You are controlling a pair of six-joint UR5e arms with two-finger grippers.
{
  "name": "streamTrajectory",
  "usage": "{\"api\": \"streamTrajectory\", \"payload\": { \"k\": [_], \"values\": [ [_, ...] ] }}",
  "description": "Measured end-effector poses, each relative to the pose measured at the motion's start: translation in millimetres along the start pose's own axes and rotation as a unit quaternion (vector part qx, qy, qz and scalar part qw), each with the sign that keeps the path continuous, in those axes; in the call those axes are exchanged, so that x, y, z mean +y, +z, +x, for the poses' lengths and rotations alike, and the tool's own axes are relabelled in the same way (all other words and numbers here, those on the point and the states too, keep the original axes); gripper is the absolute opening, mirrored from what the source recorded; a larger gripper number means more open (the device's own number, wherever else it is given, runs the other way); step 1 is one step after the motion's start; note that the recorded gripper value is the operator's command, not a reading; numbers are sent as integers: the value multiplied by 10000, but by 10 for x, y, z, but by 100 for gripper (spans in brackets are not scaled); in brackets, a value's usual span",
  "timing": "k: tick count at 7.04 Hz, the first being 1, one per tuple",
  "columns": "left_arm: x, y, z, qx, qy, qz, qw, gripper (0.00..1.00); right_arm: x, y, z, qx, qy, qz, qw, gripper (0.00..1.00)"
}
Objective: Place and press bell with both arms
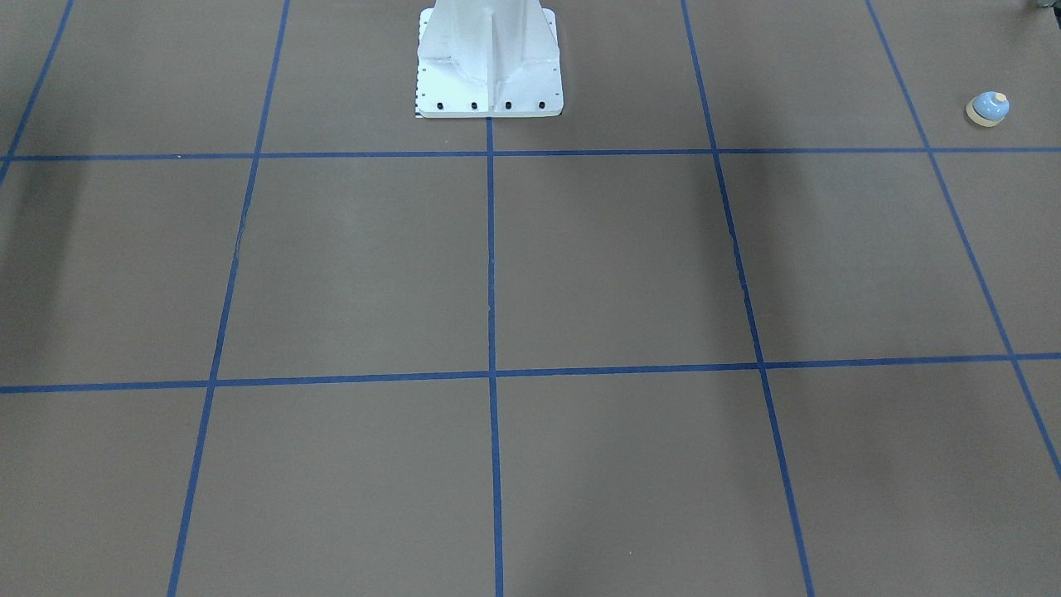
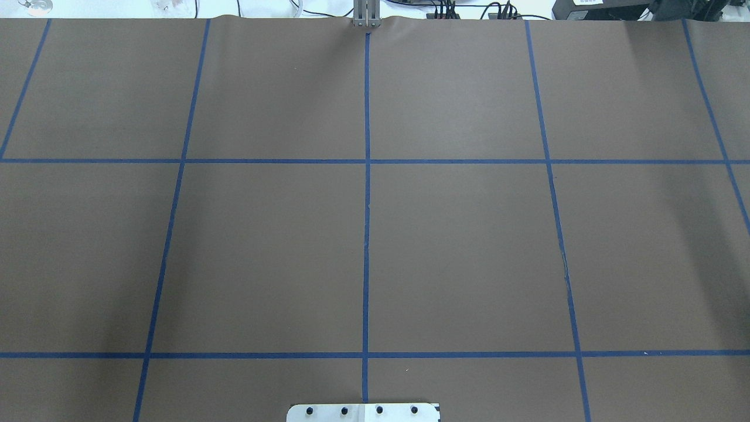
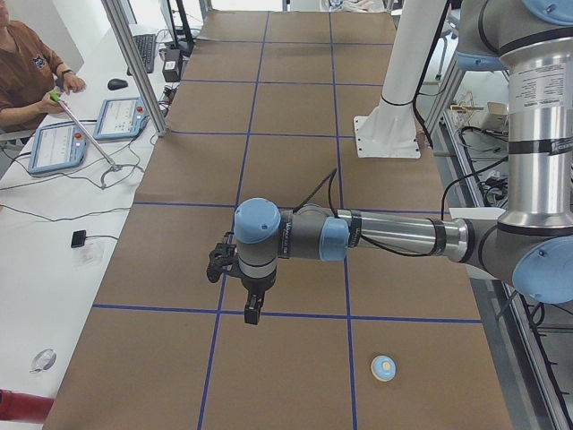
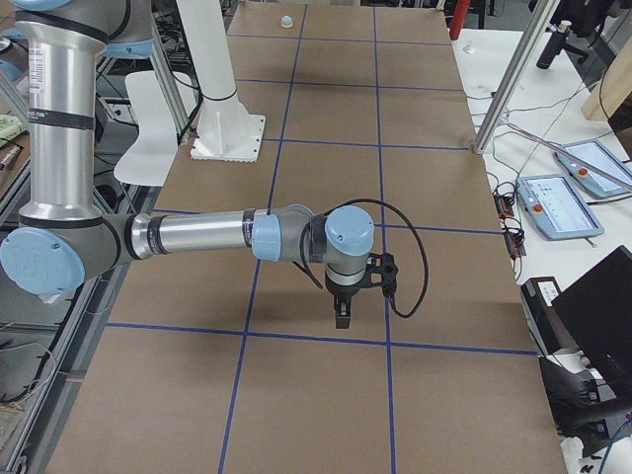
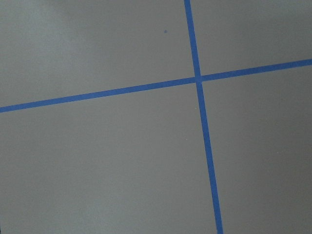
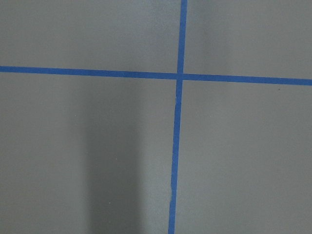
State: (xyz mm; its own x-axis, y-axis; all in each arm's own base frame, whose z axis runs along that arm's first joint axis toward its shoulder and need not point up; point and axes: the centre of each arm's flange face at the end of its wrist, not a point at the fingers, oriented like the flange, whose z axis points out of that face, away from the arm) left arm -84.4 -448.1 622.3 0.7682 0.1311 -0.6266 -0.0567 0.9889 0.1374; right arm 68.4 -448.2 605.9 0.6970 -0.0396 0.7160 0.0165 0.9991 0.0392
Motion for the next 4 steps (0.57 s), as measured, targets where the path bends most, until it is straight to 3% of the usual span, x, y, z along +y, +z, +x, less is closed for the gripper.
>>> {"api": "streamTrajectory", "payload": {
  "k": [4],
  "values": [
    [-2, -5, 3, -15, 33, -3, 10000, 100, -2, -11, -8, 8, -12, 12, 10000, 100]
  ]
}}
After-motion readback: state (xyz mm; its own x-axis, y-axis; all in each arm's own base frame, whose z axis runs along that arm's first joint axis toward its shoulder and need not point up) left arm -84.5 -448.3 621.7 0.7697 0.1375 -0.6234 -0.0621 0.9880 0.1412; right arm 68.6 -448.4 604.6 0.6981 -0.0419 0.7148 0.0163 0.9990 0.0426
